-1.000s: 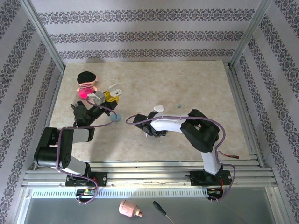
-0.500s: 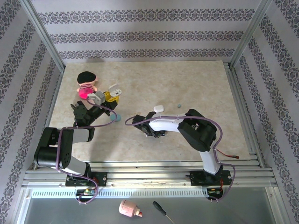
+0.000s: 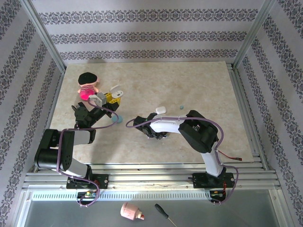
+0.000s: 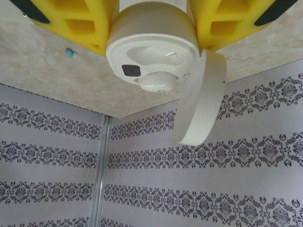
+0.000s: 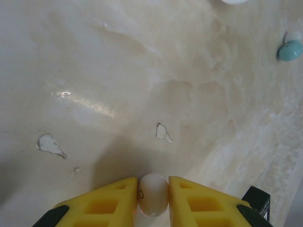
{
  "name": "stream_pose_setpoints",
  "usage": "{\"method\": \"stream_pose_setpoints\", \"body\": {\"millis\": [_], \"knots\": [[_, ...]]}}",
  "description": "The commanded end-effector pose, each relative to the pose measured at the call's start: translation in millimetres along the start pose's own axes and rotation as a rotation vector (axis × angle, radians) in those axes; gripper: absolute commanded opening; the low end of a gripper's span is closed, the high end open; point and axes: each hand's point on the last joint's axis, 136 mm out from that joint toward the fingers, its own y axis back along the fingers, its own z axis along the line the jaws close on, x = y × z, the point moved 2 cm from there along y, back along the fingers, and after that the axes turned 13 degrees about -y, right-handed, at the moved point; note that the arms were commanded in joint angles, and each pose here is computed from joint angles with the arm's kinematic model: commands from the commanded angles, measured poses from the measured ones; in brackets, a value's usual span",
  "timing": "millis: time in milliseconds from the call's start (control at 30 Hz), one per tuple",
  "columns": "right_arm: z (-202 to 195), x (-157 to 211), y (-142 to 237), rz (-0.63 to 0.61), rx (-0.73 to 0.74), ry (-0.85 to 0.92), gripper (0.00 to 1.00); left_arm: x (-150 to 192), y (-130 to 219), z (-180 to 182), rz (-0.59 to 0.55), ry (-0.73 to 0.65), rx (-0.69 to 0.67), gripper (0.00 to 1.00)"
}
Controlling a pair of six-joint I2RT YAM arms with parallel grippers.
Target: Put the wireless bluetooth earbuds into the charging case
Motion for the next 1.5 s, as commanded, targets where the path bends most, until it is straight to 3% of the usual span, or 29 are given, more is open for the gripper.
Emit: {"method": "stream_pose_setpoints", "body": {"millis": [0, 167, 333, 767, 1100, 1267, 1467], "knots": [[-2, 2, -11, 0.020, 0.033, 0.017, 0.20, -15, 1, -3, -0.056, -0.050, 0.008, 0.19], [-6, -1, -4, 0.005, 0.009, 0.004, 0.18, -15, 1, -3, -0.055, -0.050, 0.012, 0.20], [-9, -9, 18, -0.027, -0.148, -0.108, 0.18, -15, -3, -11, -0.061, -0.054, 0.057, 0.20], [-35, -38, 96, -0.059, -0.820, -0.464, 0.19, -11, -26, -48, -0.074, -0.058, 0.195, 0.20], [-63, -59, 179, -0.179, -1.278, -0.555, 0.19, -6, -49, -93, -0.089, -0.051, 0.342, 0.20], [-72, -71, 209, -0.256, -1.407, -0.559, 0.19, -3, -56, -109, -0.093, -0.047, 0.392, 0.20], [-72, -85, 215, -0.287, -1.415, -0.541, 0.19, -6, -64, -127, -0.113, -0.050, 0.452, 0.20]]}}
